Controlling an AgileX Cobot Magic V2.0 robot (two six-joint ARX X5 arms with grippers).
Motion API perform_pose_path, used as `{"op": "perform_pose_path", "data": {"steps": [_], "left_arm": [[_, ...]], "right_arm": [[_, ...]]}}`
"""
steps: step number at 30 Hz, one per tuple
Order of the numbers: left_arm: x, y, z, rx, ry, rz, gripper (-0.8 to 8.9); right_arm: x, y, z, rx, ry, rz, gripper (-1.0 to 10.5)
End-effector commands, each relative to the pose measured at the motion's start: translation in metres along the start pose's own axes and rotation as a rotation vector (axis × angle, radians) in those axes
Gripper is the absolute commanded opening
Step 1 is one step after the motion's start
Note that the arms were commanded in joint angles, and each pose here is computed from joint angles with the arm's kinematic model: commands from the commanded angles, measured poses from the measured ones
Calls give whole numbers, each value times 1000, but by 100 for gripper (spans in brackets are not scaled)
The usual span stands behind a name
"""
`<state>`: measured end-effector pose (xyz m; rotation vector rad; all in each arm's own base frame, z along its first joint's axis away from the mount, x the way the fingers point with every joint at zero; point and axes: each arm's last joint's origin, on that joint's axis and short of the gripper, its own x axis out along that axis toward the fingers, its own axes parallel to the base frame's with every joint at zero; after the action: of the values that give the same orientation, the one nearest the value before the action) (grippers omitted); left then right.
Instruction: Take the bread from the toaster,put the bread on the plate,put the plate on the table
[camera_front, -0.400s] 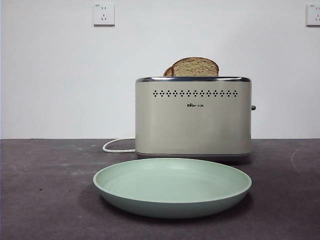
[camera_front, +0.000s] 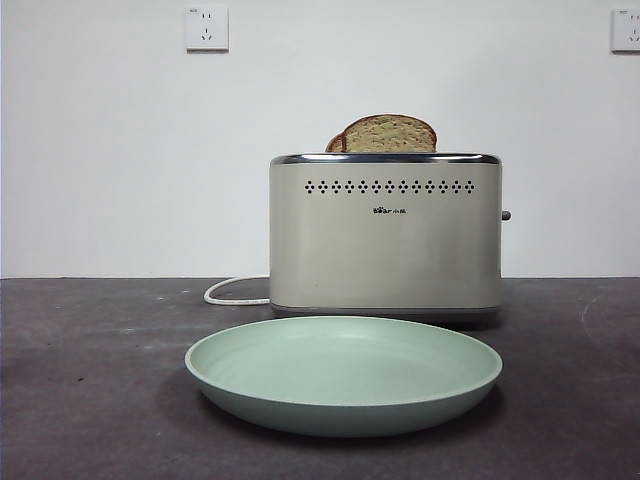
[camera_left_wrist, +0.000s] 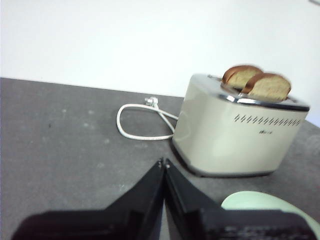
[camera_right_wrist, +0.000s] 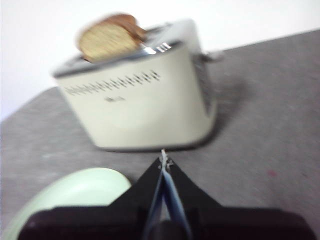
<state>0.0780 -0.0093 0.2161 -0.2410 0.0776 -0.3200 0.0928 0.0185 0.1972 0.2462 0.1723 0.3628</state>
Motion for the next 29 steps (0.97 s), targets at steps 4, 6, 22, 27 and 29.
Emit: {"op": "perform_pose_path", "data": {"steps": [4,6,22,27,29], "left_arm": [[-8,-12,29,-9,23,-63,-7],[-10,-16,40,-18,54,-96,-7],[5,-30,94,-44,365,-275,-7],[5,-32,97,-39,386,-316,-7],[5,-32,97,-43,392,-318,-7]], "right_arm": [[-2,11,38,30,59,17,-12],[-3,16,53,15,107,36,-12],[-8,40,133,-97,503,109,-12],[-4,39,136,-95,553,107,-12],[-3,39,135,-89,567,105,-11]]}}
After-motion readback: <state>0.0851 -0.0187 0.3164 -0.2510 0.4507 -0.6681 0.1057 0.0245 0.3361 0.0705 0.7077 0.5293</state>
